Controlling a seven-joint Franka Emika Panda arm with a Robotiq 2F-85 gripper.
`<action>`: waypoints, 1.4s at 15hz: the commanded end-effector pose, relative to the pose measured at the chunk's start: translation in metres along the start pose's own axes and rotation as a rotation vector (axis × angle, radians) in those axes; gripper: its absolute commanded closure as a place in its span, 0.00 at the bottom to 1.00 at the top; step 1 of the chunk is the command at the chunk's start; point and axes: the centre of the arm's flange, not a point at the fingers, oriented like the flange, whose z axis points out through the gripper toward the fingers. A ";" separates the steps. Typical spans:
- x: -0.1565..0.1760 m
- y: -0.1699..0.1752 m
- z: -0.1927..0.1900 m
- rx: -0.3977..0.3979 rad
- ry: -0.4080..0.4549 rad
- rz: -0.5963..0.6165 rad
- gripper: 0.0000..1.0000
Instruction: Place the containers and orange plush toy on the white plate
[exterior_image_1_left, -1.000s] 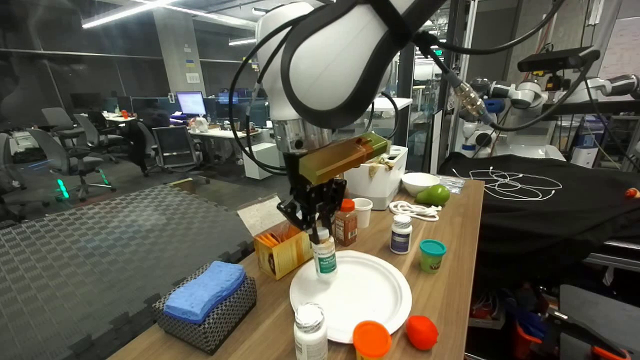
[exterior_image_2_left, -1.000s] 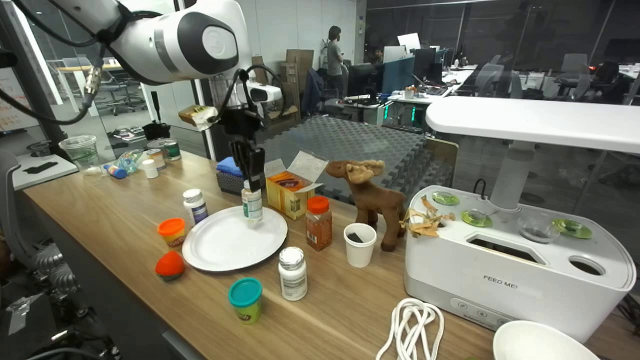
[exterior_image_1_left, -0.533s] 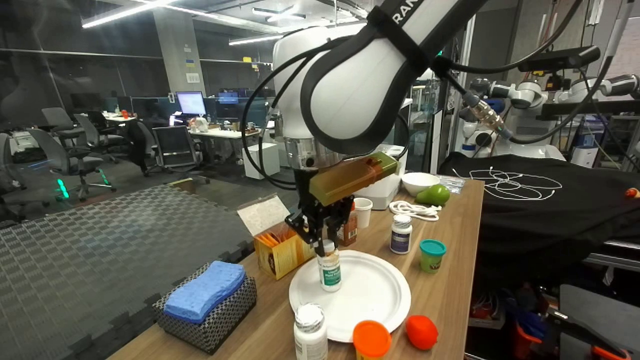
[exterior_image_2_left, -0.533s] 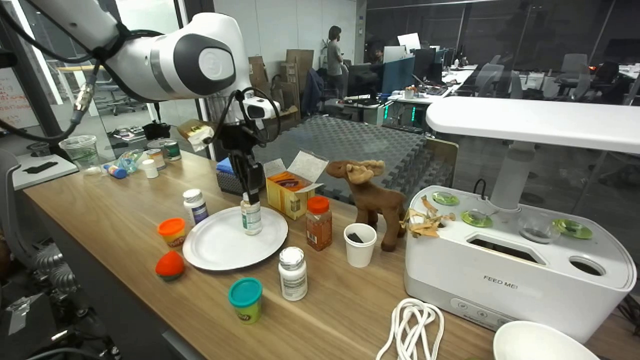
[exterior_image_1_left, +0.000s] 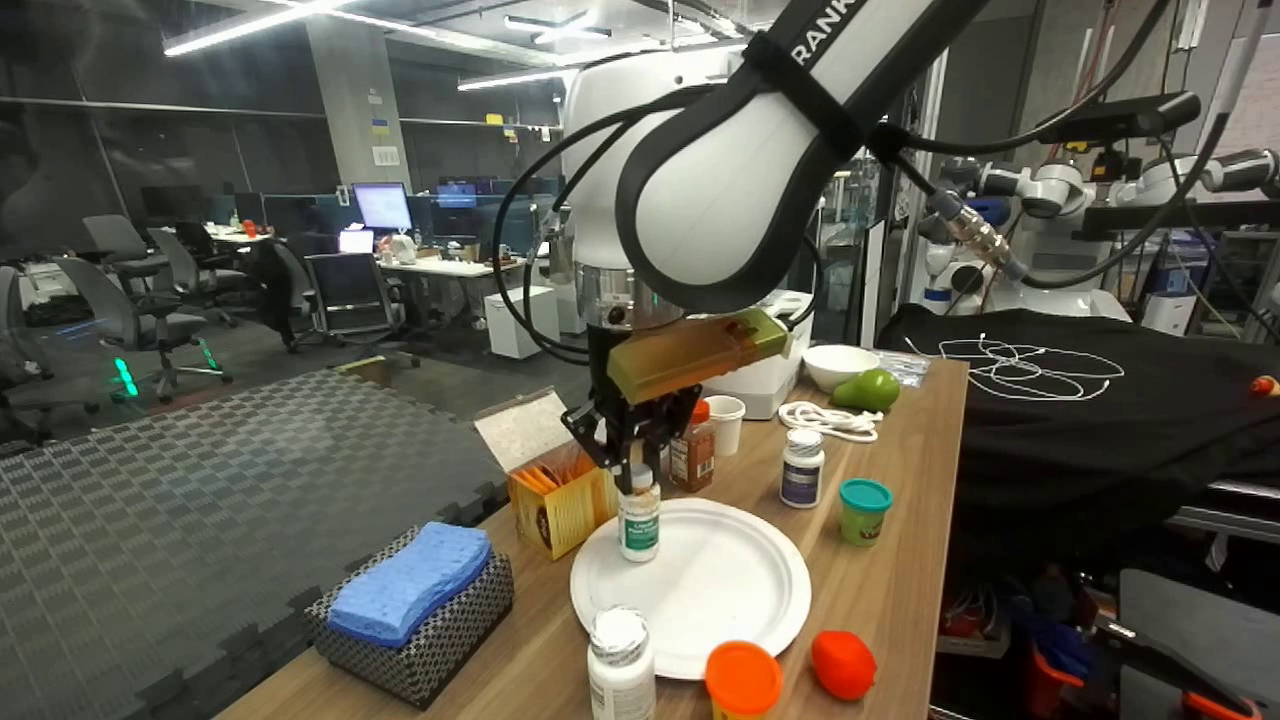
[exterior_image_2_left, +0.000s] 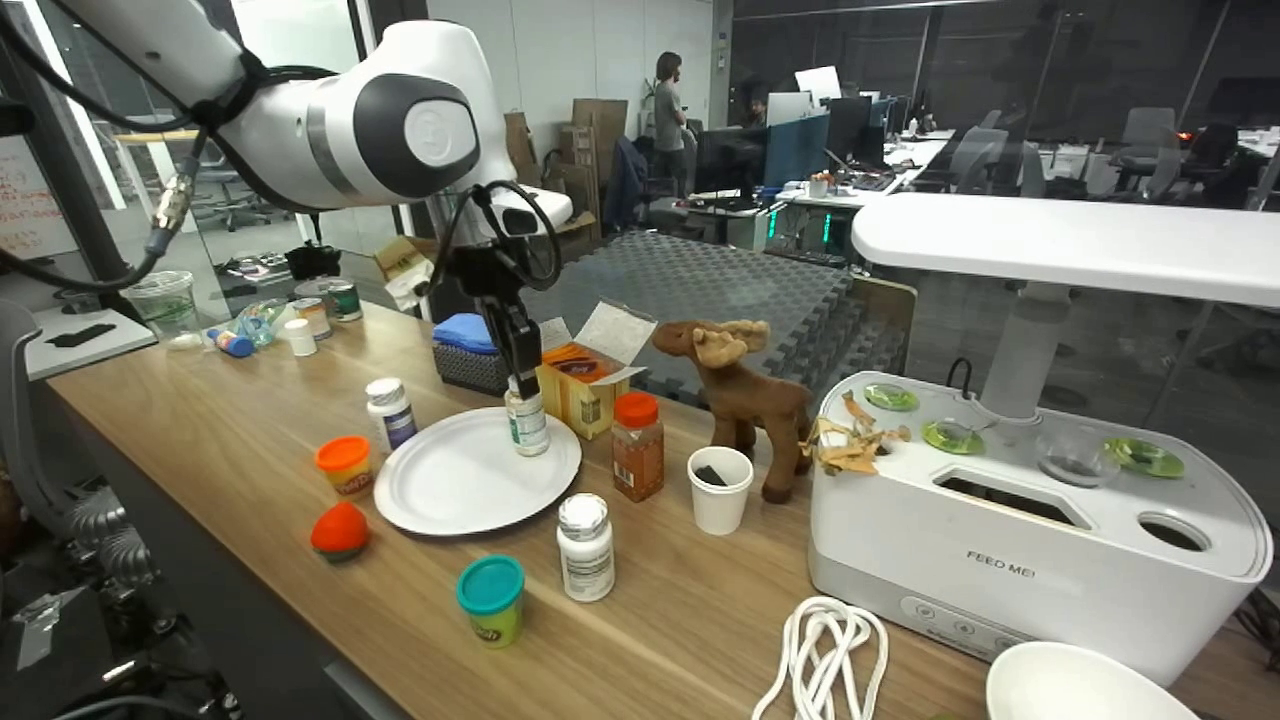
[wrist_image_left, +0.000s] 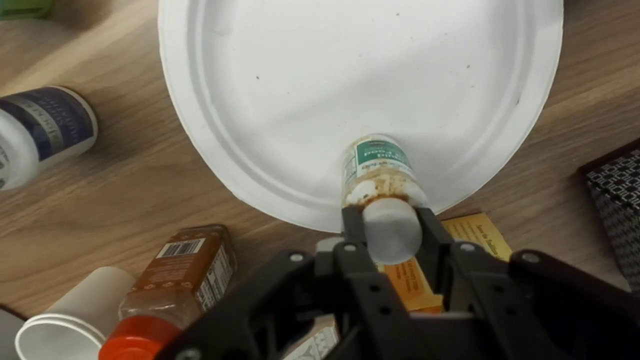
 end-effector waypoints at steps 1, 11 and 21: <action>-0.006 0.000 -0.006 -0.002 0.043 0.014 0.88; -0.009 -0.010 -0.036 -0.005 0.035 -0.033 0.00; -0.099 -0.079 -0.072 0.179 -0.145 -0.277 0.00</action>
